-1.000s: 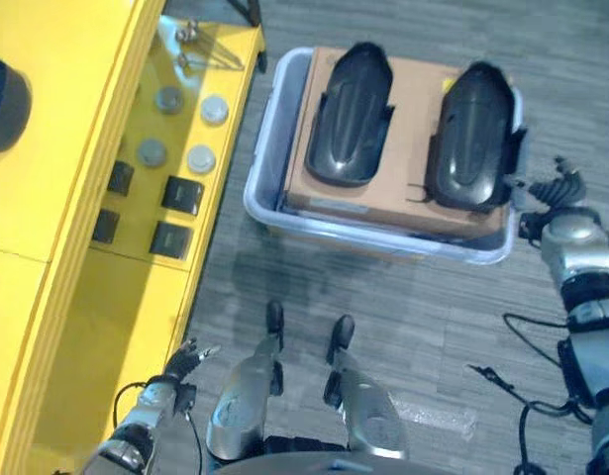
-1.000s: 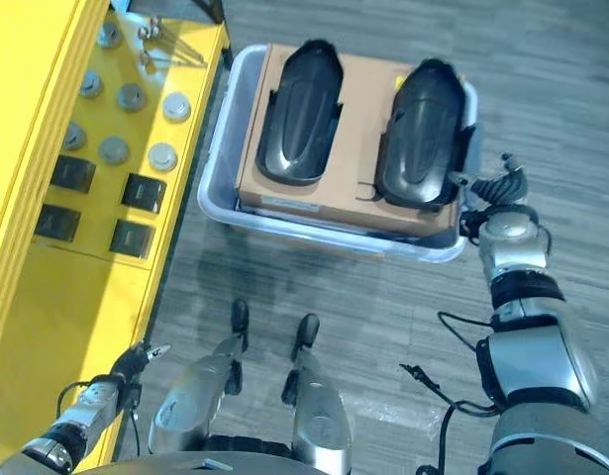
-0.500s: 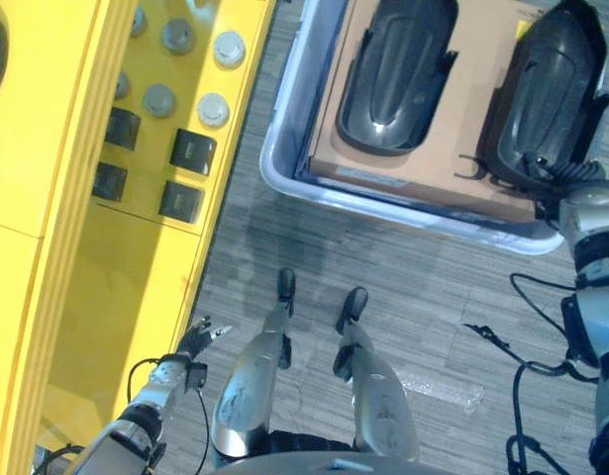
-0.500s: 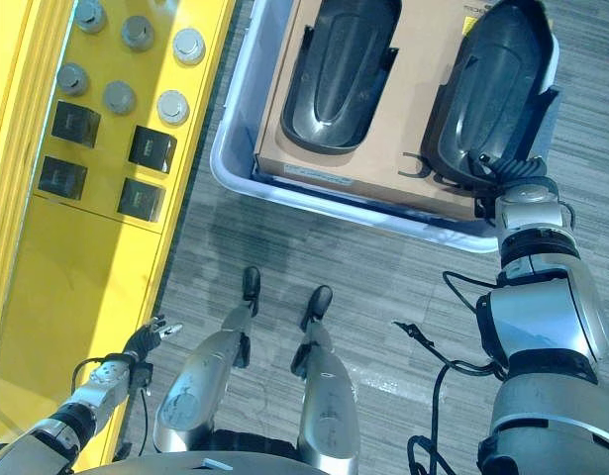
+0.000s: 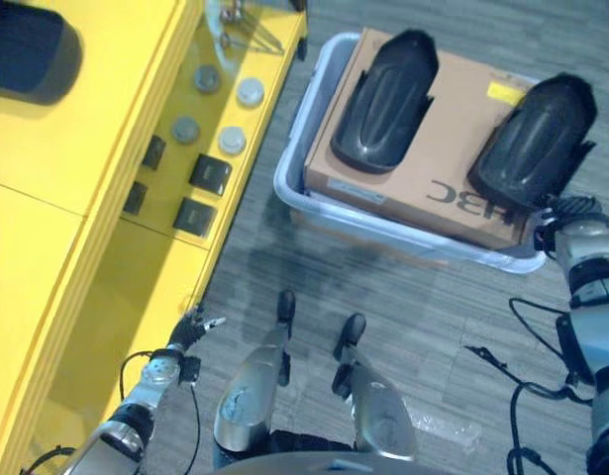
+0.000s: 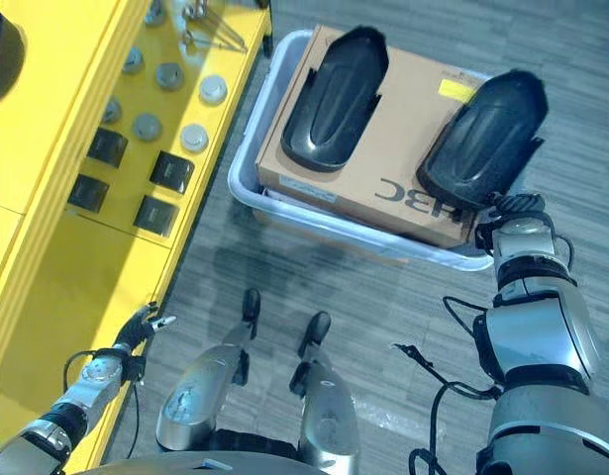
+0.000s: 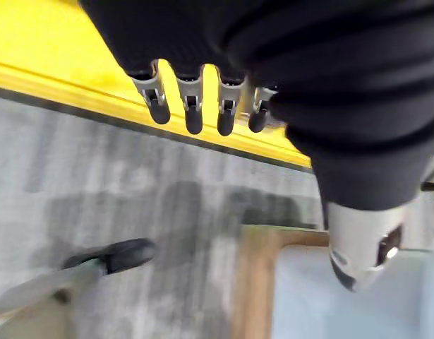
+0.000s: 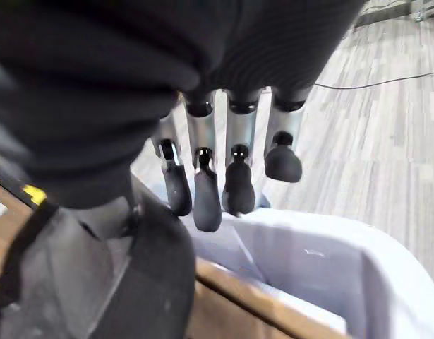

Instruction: Move parts from the plastic box to the shelf.

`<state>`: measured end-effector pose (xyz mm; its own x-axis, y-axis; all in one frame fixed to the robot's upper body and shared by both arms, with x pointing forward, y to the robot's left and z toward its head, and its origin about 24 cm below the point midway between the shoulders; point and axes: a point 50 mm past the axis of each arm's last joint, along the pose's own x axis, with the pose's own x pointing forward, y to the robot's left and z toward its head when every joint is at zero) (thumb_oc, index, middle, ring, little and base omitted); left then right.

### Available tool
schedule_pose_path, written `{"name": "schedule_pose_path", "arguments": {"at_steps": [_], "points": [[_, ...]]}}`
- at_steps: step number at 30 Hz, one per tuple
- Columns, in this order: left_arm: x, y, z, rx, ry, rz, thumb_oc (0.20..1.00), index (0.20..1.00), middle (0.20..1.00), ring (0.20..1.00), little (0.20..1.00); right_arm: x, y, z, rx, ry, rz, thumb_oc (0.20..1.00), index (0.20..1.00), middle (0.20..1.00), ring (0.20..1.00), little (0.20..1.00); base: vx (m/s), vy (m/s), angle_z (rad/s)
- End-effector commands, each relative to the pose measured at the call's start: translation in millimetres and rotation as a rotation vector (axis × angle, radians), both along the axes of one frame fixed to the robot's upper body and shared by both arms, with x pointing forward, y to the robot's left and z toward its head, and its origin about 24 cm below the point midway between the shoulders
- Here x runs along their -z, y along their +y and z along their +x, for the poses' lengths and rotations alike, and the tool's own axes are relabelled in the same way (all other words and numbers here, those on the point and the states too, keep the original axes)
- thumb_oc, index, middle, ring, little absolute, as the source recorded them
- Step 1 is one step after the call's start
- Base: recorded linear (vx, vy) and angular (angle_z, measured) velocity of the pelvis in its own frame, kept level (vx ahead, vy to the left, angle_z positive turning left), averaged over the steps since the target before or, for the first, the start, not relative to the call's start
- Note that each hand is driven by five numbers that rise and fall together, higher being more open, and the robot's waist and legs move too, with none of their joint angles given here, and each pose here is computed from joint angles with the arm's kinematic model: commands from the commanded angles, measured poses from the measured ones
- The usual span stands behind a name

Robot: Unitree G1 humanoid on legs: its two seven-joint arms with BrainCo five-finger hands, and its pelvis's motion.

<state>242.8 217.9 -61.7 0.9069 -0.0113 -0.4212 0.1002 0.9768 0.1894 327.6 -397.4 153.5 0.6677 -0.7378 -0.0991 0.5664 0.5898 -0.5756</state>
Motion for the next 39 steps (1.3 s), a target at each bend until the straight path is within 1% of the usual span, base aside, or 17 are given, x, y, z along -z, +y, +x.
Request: {"name": "schedule_pose_path", "arguments": {"at_steps": [1,4,5,8,9,10,12,14,17,20,21,25,27,29,31,32,39], "points": [[-17,-7,10,0.076,-0.079,0.018,1.0,1.0,1.0,1.0,1.0,-22,-7,-9,0.015,-0.032,-0.301,0.2,0.2,0.2,0.2,0.2,-0.02,-0.025,-0.04],[-41,-15,20,0.149,-0.144,0.02,1.0,1.0,1.0,1.0,1.0,-28,-3,-13,0.003,-0.076,-0.376,0.2,0.2,0.2,0.2,0.2,0.01,-0.011,-0.01],[-61,-21,28,0.202,-0.183,-0.011,1.0,1.0,1.0,1.0,1.0,-34,-1,-18,-0.011,-0.101,-0.447,0.2,0.2,0.2,0.2,0.2,0.05,-0.031,-0.04],[-85,-32,36,0.28,-0.246,-0.058,1.0,1.0,1.0,1.0,1.0,-44,8,-23,-0.038,-0.144,-0.574,0.2,0.2,0.2,0.2,0.2,0.01,-0.007,-0.08],[-107,-45,41,0.329,-0.293,-0.138,1.0,1.0,1.0,1.0,1.0,-55,20,-24,-0.07,-0.21,-0.663,0.2,0.2,0.2,0.2,0.2,-0.01,0.0,-0.2],[-110,-47,41,0.337,-0.303,-0.145,1.0,1.0,1.0,1.0,1.0,-57,22,-25,-0.076,-0.223,-0.679,0.2,0.2,0.2,0.2,0.2,-0.01,-0.004,-0.21],[-132,-60,45,0.408,-0.355,-0.221,1.0,1.0,1.0,1.0,1.0,-75,41,-25,-0.134,-0.316,-0.783,0.2,0.2,0.2,0.2,0.2,-0.02,-0.012,-0.14],[-143,-68,45,0.435,-0.357,-0.295,1.0,1.0,1.0,1.0,1.0,-87,54,-25,-0.179,-0.383,-0.851,0.2,0.2,0.2,0.2,0.2,-0.03,-0.01,-0.08],[-154,-83,48,0.474,-0.335,-0.413,1.0,1.0,1.0,1.0,1.0,-105,85,-24,-0.289,-0.485,-0.959,0.2,0.2,0.2,0.2,0.2,-0.04,0.01,-0.08],[-155,-96,47,0.476,-0.255,-0.538,1.0,1.0,1.0,1.0,1.0,-113,106,-25,-0.37,-0.565,-1.03,0.2,0.2,0.2,0.2,0.2,-0.02,0.023,-0.1],[-153,-107,47,0.474,-0.191,-0.604,1.0,1.0,1.0,1.0,1.0,-120,123,-26,-0.428,-0.623,-1.069,0.2,0.2,0.2,0.2,0.2,-0.02,0.037,-0.11],[-148,-124,46,0.486,-0.102,-0.726,1.0,1.0,1.0,1.0,1.0,-131,146,-28,-0.519,-0.714,-1.115,0.2,0.2,0.2,0.2,0.2,-0.01,0.016,-0.02],[-150,-141,46,0.489,-0.061,-0.812,1.0,1.0,1.0,1.0,1.0,-141,167,-28,-0.595,-0.768,-1.127,0.2,0.2,0.2,0.2,0.2,-0.01,0.033,-0.01],[-152,-152,48,0.479,-0.049,-0.877,1.0,1.0,1.0,1.0,1.0,-144,179,-28,-0.647,-0.789,-1.122,0.2,0.2,0.2,0.2,0.2,0.0,0.0,0.0],[-157,-159,49,0.471,-0.051,-0.948,1.0,1.0,1.0,1.0,1.0,-142,189,-26,-0.69,-0.796,-1.115,0.2,0.2,0.2,0.2,0.2,-0.01,0.016,-0.07],[-166,-166,52,0.474,-0.084,-1.052,1.0,1.0,1.0,1.0,1.0,-138,201,-24,-0.752,-0.796,-1.098,0.2,0.2,0.2,0.2,0.2,-0.01,0.008,-0.13],[-193,-181,49,0.542,-0.185,-1.248,1.0,1.0,1.0,1.0,1.0,-116,225,-17,-0.894,-0.747,-1.05,0.2,0.2,0.2,0.2,0.2,-0.01,0.002,-0.06]]}}
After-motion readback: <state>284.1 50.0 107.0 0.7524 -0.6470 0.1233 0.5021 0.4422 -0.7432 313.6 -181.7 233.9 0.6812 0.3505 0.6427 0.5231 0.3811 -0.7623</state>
